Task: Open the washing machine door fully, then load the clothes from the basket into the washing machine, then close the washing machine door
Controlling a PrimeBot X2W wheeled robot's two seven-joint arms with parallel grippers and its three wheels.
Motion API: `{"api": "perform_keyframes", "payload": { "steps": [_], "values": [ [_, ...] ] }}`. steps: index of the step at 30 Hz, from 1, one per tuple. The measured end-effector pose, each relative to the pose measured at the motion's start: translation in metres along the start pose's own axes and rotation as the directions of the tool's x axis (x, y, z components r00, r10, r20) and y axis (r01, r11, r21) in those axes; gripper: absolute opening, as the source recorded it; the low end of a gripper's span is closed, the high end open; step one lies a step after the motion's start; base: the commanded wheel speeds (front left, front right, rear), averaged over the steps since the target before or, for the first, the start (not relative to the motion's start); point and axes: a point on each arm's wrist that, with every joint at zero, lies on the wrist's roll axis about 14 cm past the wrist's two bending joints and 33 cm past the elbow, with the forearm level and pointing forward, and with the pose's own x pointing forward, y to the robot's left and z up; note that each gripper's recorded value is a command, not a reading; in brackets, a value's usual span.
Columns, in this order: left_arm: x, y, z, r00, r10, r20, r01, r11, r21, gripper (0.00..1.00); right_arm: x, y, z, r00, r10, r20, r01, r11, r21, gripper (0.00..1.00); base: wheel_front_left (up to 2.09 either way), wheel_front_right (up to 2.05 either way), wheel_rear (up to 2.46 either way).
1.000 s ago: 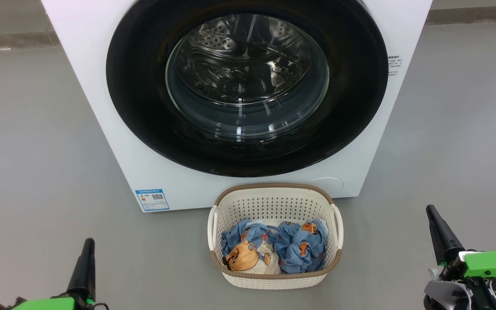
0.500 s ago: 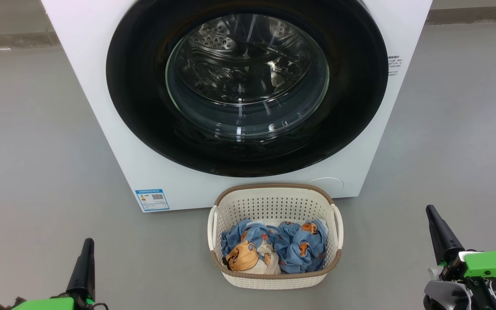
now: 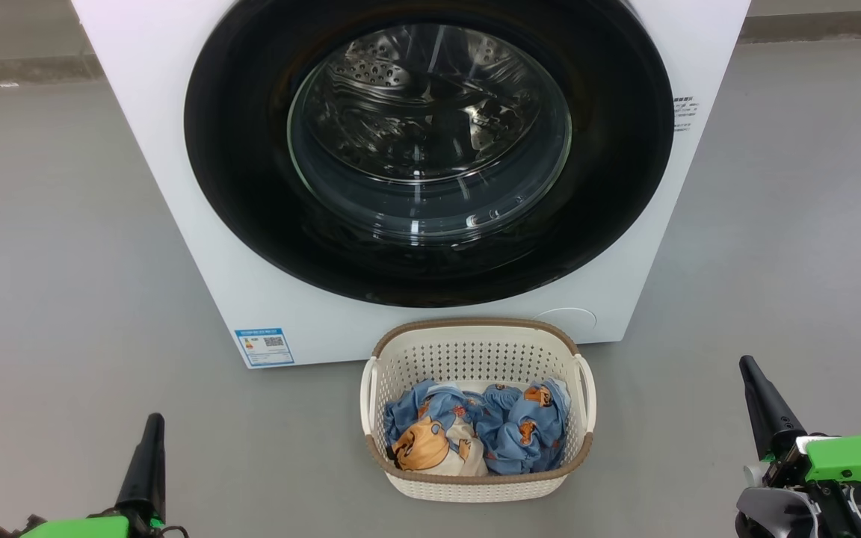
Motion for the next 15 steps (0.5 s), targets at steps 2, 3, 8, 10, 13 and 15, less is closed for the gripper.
{"api": "perform_keyframes", "payload": {
  "steps": [2,3,8,10,13,15],
  "values": [
    [0.000,0.000,0.000,1.000,0.000,0.000,0.000,1.000,0.000,0.00,0.000,0.000,0.000,1.000,0.000,0.000,0.000,1.000,0.000,0.00,0.00,0.00,0.00],
    [0.000,0.001,0.000,1.000,0.002,0.000,-0.002,1.000,0.000,1.00,0.000,-0.001,0.000,1.000,-0.002,-0.001,0.002,1.000,0.000,1.00,0.00,0.00,0.00],
    [-0.015,0.038,-0.004,0.994,0.110,0.002,-0.110,0.994,-0.024,1.00,-0.017,-0.041,-0.009,0.993,-0.117,-0.001,0.117,0.993,0.032,1.00,0.00,0.00,0.00],
    [-0.016,0.039,-0.006,0.994,0.113,0.001,-0.112,0.993,-0.027,1.00,-0.019,-0.043,-0.009,0.992,-0.125,0.000,0.125,0.992,0.032,1.00,0.00,0.00,0.00],
    [-0.016,0.038,-0.006,0.994,0.111,0.006,-0.111,0.993,-0.027,1.00,-0.018,-0.042,-0.009,0.993,-0.120,0.003,0.119,0.992,0.031,1.00,0.00,0.00,0.00],
    [-0.016,0.038,-0.006,0.994,0.110,0.010,-0.110,0.994,-0.020,1.00,-0.018,-0.041,-0.008,0.993,-0.118,0.006,0.117,0.993,0.024,1.00,0.00,0.00,0.00]
  ]
}}
